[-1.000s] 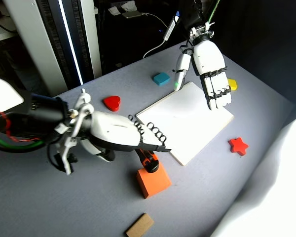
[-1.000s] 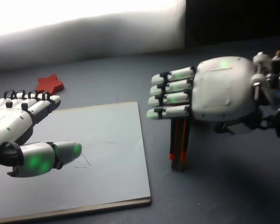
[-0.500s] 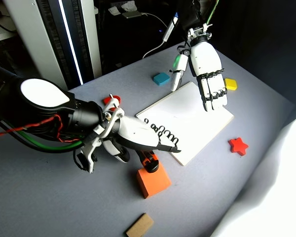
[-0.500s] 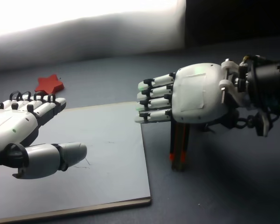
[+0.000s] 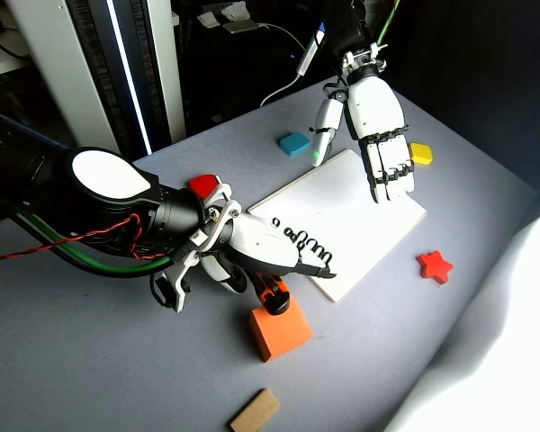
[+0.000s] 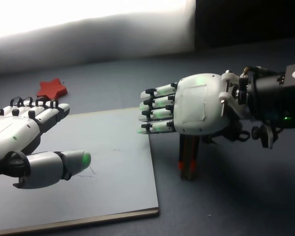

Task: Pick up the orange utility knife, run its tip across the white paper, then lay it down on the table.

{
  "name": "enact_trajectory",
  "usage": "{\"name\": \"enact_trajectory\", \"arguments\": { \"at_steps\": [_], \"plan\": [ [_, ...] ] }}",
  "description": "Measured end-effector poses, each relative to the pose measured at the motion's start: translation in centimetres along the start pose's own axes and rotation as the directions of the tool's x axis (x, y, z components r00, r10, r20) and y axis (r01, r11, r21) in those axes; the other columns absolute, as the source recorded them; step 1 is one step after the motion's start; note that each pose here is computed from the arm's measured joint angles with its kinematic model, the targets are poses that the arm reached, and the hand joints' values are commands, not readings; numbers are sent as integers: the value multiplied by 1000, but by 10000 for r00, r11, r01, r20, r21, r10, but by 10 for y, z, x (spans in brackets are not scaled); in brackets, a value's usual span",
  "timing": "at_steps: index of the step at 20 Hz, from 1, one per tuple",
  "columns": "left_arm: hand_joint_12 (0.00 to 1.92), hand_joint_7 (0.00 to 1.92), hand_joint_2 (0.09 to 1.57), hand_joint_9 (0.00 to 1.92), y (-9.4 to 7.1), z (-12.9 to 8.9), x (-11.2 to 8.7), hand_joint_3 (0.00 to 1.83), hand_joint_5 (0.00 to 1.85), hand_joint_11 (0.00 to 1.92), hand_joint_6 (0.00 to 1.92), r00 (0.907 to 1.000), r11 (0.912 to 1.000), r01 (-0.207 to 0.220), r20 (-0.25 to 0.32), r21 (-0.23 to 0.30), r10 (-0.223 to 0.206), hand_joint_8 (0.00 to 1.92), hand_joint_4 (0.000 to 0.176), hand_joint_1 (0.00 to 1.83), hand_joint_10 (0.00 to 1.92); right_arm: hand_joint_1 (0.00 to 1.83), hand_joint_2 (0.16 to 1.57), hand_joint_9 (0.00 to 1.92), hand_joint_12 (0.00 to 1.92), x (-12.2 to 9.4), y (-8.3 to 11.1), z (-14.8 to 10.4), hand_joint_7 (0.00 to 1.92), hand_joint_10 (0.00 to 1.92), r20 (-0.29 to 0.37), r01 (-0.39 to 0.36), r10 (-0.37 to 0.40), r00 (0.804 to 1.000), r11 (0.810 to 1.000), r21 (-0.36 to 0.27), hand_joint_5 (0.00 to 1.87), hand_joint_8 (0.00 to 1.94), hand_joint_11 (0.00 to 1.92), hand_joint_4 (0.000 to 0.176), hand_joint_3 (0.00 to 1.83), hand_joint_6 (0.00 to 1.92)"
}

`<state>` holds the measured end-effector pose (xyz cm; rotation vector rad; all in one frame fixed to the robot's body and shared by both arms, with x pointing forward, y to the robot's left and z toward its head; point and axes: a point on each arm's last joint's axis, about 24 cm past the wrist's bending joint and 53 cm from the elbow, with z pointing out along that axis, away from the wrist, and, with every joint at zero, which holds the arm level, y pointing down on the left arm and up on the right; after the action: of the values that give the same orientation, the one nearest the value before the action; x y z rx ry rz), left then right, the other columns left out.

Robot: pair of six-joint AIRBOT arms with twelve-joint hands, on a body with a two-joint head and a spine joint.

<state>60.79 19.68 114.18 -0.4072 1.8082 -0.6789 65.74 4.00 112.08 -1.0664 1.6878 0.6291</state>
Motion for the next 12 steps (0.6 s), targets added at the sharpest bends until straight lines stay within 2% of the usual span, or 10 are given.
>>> {"name": "enact_trajectory", "arguments": {
  "at_steps": [8,9,11,12],
  "plan": [
    [0,0,1206,0,0,3,0,0,0,0,0,10000,10000,38,21,14,-38,0,0,0,0,1115,1140,6,0,6,-4,5,16,3,-85,-55,57,9999,9998,196,12,6,0,0,37,5],
    [0,0,1206,0,1,4,-1,0,0,0,0,10000,10000,22,36,7,-23,0,0,0,0,1095,1142,81,2,7,-4,6,82,34,-116,-85,88,9999,9998,202,77,31,8,0,36,32],
    [0,0,1200,0,1,4,-1,0,0,0,0,10000,10000,28,47,2,-28,0,0,0,0,1128,1121,272,619,9,-2,7,293,60,-132,-112,115,9998,9998,183,273,27,0,0,0,35],
    [0,0,1200,0,1,4,-1,0,0,0,0,10000,10000,31,44,-1,-31,0,0,0,0,1125,1123,384,986,8,-2,7,421,114,-125,-150,152,9998,9997,182,368,68,0,0,0,69]
  ]
}}
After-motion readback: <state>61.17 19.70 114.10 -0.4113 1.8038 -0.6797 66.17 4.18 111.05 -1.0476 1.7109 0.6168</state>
